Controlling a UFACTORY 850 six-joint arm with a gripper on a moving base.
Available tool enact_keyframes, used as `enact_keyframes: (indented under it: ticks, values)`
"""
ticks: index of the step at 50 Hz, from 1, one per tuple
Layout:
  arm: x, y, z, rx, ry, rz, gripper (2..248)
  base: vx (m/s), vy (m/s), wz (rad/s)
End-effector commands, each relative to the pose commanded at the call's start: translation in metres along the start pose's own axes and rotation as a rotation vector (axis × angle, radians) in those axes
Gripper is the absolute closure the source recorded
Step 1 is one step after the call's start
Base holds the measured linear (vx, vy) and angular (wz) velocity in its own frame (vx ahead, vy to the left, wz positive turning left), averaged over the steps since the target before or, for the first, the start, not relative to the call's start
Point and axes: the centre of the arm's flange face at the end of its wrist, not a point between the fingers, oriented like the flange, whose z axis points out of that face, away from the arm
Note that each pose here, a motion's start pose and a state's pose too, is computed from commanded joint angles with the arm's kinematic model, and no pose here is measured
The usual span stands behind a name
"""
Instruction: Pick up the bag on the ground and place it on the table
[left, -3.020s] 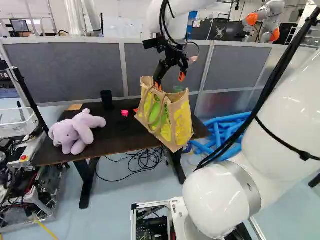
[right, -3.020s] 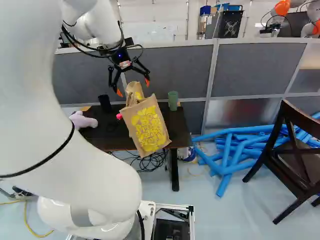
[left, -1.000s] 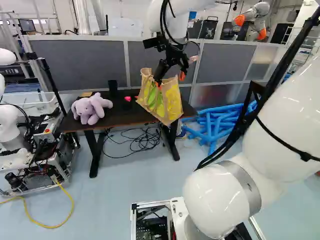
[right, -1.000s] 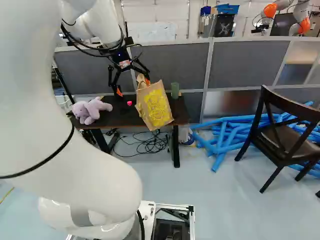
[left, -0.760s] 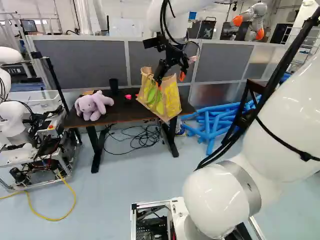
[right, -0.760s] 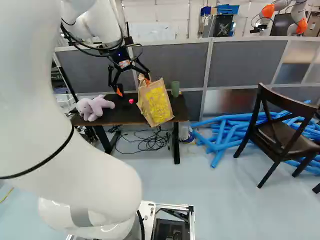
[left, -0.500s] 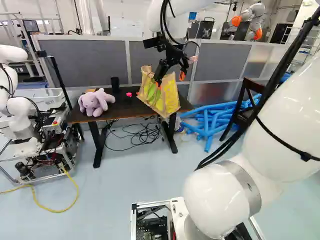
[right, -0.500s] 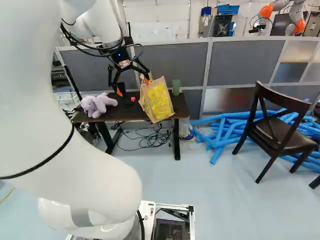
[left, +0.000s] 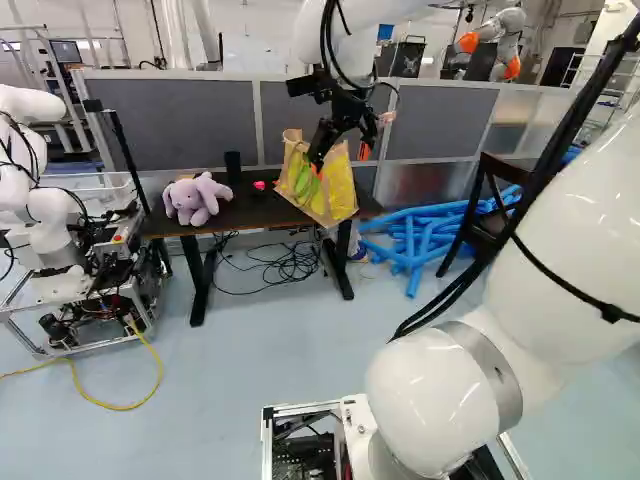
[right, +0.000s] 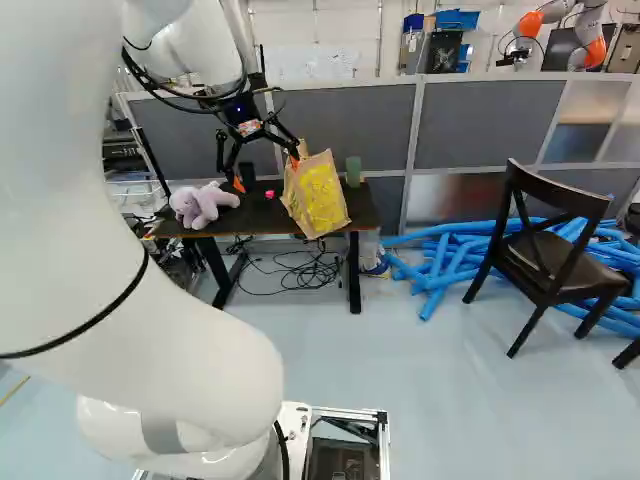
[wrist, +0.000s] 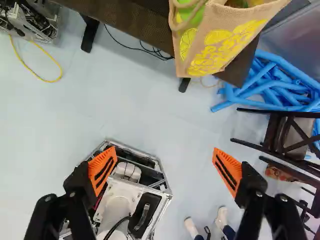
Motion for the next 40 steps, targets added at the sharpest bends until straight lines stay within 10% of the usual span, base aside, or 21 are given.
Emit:
enact_keyframes:
  ticks: [40]
  values:
    - [-0.0023, -0.0005, 0.0091, -0.001, 0.025, 0.009, 3, 0.0, 0.0, 0.0]
